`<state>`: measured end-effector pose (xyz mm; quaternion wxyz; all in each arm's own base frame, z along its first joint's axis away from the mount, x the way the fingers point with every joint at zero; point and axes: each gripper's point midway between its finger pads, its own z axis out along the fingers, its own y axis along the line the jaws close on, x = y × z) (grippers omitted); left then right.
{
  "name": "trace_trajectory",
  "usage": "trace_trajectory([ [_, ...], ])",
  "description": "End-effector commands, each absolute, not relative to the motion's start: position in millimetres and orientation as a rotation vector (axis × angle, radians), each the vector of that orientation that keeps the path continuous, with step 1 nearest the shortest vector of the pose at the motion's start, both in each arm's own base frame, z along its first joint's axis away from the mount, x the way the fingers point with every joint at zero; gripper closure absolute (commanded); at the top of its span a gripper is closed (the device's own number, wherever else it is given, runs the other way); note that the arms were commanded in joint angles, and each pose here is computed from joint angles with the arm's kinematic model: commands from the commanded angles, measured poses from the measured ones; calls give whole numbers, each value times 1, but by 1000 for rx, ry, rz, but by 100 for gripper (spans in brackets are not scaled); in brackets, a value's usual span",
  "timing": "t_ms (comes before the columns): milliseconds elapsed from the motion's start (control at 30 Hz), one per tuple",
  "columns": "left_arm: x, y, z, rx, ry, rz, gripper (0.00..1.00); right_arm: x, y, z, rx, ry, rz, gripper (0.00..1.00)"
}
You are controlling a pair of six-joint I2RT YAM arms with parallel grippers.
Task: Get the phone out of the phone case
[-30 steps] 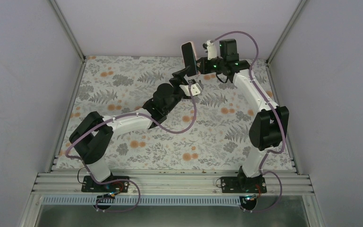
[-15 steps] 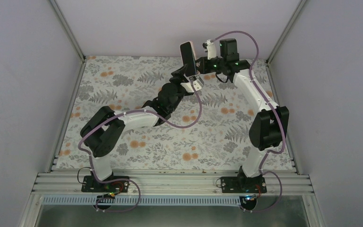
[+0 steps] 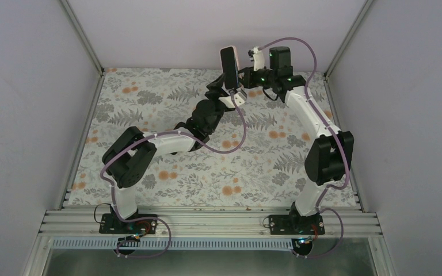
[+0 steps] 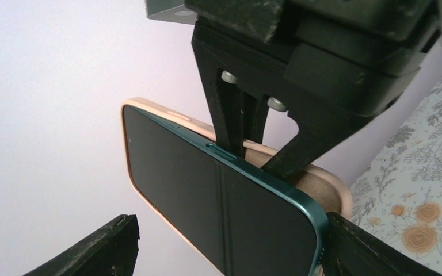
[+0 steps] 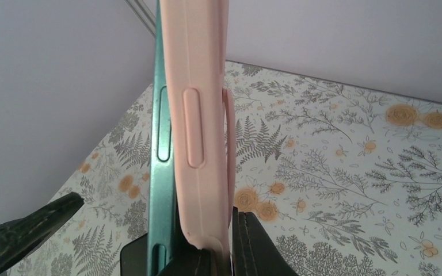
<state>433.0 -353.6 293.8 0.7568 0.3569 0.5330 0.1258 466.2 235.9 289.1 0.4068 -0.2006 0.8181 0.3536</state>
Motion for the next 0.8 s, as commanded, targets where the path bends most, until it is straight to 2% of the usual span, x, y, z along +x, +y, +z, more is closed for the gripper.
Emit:
trace_trajectory([
  [0, 449, -318, 331, 578, 1126, 352, 23, 436, 255, 303, -591, 2024, 975, 97],
  [267, 441, -290, 367, 448, 1009, 441, 21, 430, 254, 280, -595, 2071, 953, 97],
  [467, 455, -283, 360, 427, 999, 512, 22, 420, 265, 285, -639, 2059, 967, 97],
  [600, 460, -282, 354, 428, 986, 549, 37, 401, 282, 285, -712, 2048, 985, 97],
  [667, 466, -285, 349, 454, 1003, 535, 50, 392, 289, 284, -736, 2040, 983, 97],
  [767, 472, -287, 349, 460, 1022, 525, 55, 384, 299, 282, -777, 2036, 982, 97],
])
